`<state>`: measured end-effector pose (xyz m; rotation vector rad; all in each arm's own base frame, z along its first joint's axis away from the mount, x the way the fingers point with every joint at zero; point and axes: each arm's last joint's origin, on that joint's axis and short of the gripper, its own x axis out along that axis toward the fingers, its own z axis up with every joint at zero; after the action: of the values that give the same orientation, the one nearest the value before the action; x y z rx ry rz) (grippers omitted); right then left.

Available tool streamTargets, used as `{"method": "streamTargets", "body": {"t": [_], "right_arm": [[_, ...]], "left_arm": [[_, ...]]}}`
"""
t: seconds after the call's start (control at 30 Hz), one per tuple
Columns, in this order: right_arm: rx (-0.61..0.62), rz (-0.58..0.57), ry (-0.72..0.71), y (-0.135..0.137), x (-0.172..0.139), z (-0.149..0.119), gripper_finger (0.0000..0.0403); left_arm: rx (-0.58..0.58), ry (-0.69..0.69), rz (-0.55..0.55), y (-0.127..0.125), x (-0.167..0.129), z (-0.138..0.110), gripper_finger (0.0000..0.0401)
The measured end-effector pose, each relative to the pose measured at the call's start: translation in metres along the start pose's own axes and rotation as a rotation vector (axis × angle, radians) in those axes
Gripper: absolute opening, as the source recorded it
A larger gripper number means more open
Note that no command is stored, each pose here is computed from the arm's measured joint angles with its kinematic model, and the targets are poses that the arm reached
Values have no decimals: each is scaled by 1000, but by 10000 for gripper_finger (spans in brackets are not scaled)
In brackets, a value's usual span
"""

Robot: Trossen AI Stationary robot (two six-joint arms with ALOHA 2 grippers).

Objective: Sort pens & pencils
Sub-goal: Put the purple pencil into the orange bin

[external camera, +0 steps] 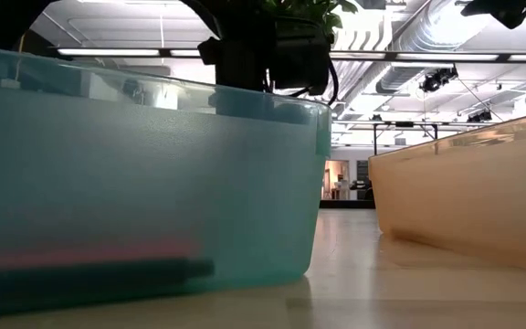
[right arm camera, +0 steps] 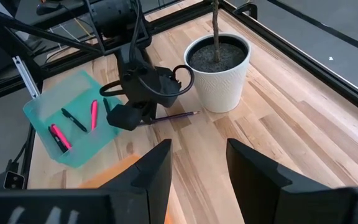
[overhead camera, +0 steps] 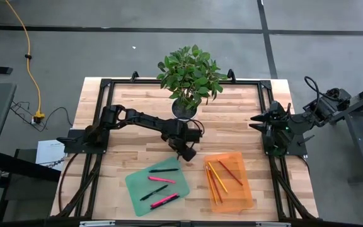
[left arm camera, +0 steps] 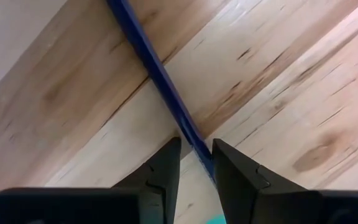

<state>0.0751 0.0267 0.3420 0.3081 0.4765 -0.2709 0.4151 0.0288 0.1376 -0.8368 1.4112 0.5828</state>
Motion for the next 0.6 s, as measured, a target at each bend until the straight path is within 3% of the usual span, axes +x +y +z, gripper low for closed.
{"method": "streamTargets", "body": {"t": [0.4, 0.6], "right_arm": [[3, 0, 0, 0, 0, 0, 144], [16, 1, -1, 0, 0, 0, 144]], "left_arm": [[23, 32, 88, 7, 0, -5, 83], [35, 30, 115, 8, 0, -6, 51]]}}
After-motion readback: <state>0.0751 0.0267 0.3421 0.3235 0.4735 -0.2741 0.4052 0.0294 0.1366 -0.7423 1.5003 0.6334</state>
